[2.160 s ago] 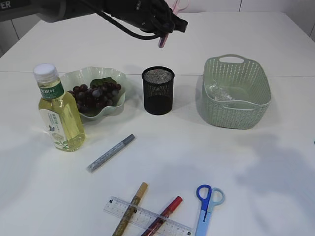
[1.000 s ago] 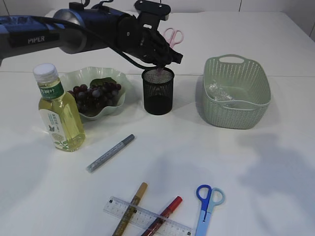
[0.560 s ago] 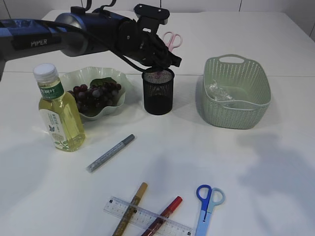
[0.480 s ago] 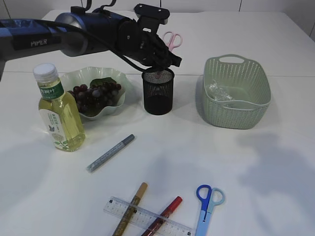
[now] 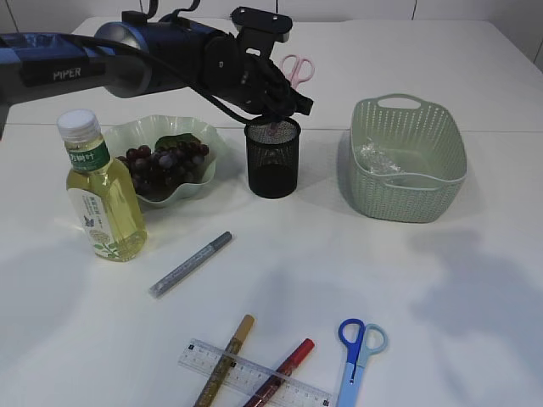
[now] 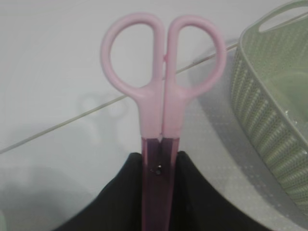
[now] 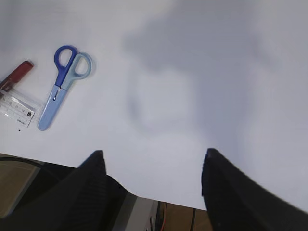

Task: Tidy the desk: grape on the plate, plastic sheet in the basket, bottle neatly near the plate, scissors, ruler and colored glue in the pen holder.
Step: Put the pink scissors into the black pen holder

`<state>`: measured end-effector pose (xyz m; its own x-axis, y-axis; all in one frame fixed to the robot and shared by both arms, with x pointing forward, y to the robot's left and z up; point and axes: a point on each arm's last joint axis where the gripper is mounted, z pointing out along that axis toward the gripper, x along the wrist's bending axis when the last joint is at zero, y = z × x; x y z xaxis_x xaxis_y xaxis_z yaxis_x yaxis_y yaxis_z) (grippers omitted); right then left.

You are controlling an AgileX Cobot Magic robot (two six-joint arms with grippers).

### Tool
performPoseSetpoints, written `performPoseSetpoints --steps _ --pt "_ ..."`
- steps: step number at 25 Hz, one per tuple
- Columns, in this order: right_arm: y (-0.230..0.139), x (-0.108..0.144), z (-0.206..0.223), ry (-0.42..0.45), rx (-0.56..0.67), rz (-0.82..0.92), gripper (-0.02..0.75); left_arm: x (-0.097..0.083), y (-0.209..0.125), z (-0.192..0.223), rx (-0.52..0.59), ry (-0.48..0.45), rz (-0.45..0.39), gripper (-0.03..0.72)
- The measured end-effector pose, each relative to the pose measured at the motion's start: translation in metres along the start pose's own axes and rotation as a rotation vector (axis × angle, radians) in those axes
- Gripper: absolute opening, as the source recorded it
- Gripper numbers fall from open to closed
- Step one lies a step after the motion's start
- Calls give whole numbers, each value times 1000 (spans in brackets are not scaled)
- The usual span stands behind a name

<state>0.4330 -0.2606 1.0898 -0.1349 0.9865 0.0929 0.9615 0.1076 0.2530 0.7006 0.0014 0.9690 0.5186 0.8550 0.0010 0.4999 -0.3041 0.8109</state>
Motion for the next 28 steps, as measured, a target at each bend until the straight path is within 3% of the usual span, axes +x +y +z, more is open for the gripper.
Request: performPoseSetpoints --steps 28 --pt "0 0 0 0 0 -2 490 1 -3 0 38 4 -2 160"
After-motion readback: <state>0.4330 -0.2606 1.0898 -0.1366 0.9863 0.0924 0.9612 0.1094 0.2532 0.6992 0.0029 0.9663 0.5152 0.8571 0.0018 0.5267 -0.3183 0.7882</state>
